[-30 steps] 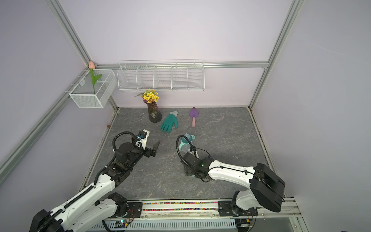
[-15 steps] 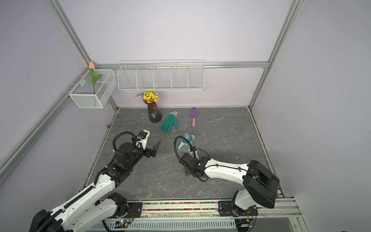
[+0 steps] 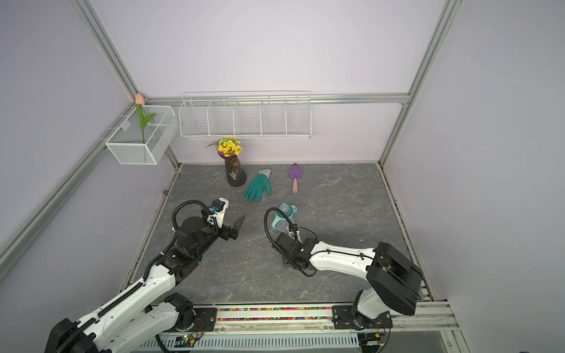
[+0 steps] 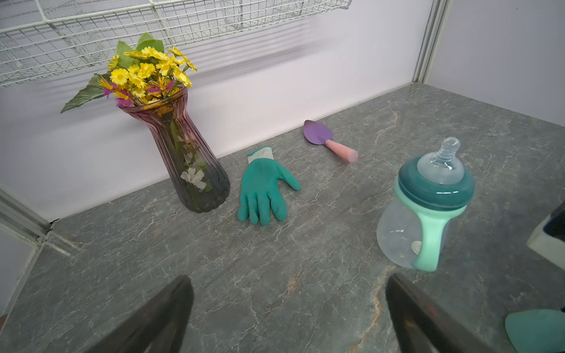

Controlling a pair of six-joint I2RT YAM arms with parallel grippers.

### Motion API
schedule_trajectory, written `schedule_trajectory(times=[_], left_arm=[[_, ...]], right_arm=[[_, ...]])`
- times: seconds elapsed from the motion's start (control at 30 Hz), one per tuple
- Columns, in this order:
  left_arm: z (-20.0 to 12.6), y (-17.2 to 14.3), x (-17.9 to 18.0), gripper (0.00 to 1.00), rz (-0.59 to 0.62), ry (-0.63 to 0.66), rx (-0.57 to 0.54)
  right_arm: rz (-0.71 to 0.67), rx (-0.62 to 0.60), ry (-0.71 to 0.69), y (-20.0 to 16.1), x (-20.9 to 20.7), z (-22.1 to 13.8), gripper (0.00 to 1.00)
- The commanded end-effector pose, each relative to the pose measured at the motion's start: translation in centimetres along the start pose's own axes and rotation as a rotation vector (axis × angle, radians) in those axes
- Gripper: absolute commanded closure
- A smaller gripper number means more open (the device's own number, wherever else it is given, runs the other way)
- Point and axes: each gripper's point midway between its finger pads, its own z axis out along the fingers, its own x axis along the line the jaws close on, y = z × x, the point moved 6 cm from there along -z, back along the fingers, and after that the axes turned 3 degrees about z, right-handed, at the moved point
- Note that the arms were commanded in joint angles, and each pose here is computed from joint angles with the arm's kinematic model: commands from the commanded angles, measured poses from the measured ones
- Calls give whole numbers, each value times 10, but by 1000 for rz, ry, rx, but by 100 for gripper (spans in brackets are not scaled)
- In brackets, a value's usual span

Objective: Assemble the baby bottles
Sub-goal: Pick up the lid from the center of the board, then close the lid on the baby bottle.

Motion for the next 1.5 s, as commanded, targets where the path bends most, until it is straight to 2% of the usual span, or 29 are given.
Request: schedule_trajectory(times=[0.0, 0.17, 0.4, 0.57, 0.7, 0.83, 0.97, 1.17, 1.47], left_arm=[[1, 11, 1, 1, -5, -8, -18], [3, 11, 1, 1, -3, -11, -12], [6, 12, 0, 1, 0, -20, -10], [6, 11, -1, 1, -4, -28, -10], [6, 10, -2, 1, -4, -38, -11], [6, 10, -2, 1, -5, -37, -9], [5, 10, -2, 1, -6, -36, -13], [6, 8, -2, 1, 2, -34, -5], [8, 7, -3, 1, 14, -37, 3]], right_arm=[[-3, 28, -7, -6, -2, 0, 51], [-68, -21, -29, 8, -6, -23, 52], [-153, -165, -25, 61, -29, -100, 52], [-187, -258, 51, 108, -42, -140, 54], [-239, -314, 146, 151, -29, -154, 55], [-278, -347, 233, 188, -6, -152, 56], [-308, -350, 256, 209, 10, -137, 57], [-335, -348, 272, 221, 23, -111, 58], [-353, -330, 223, 225, 23, -96, 58]])
